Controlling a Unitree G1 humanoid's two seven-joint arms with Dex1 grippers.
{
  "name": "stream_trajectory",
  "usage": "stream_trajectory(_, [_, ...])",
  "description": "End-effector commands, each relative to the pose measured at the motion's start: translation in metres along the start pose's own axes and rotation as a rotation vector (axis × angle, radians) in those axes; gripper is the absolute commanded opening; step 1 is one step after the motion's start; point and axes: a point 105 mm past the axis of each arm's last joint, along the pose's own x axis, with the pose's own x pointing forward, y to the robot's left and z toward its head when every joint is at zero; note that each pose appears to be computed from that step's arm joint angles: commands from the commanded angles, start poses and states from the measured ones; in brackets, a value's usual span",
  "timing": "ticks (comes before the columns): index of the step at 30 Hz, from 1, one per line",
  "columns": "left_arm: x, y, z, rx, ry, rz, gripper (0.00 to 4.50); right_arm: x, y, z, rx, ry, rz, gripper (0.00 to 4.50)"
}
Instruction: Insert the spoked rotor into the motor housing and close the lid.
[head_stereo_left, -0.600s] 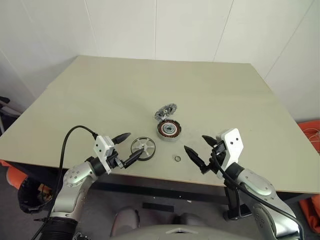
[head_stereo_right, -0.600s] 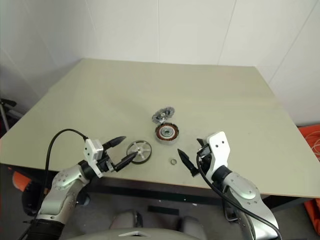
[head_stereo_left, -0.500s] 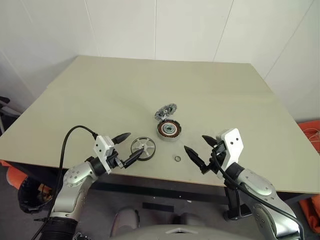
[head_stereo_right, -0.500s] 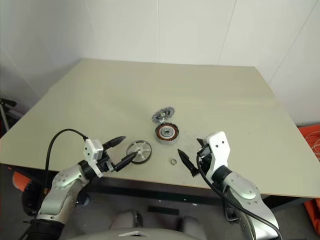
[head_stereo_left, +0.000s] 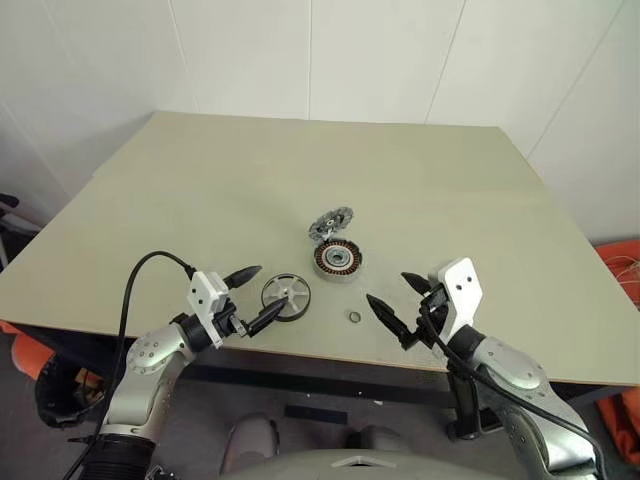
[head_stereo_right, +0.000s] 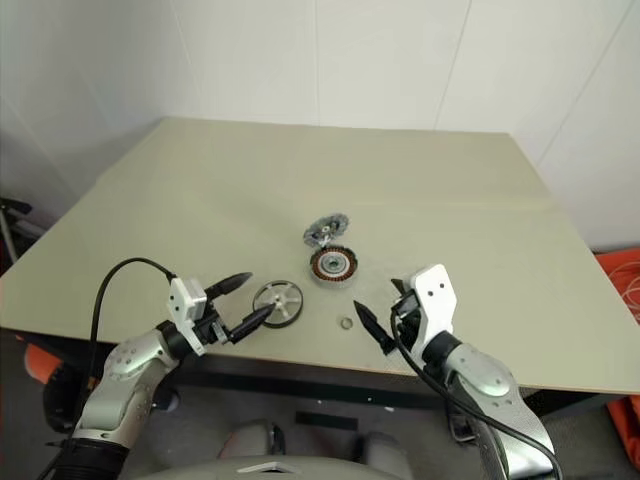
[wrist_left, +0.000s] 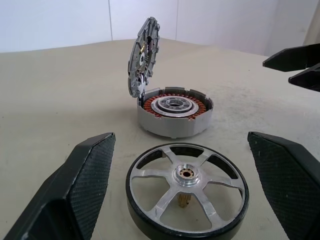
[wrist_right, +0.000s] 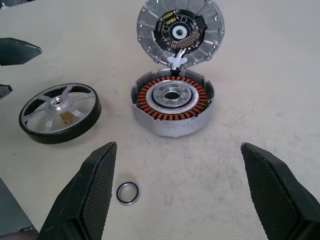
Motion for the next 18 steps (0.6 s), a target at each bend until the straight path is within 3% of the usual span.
stream_trajectory(1, [0.001,0.0,0.008,0.023,-0.03,-0.005,4.5,0.008,0.003,0.004,-0.035,-0.017,0.036,4.48])
stream_trajectory(18, [0.0,0.0,0.002,0.001,-0.023,0.009,4.5,0.03,0.018,-0.03,-0.033,0.079,0.236,4.48])
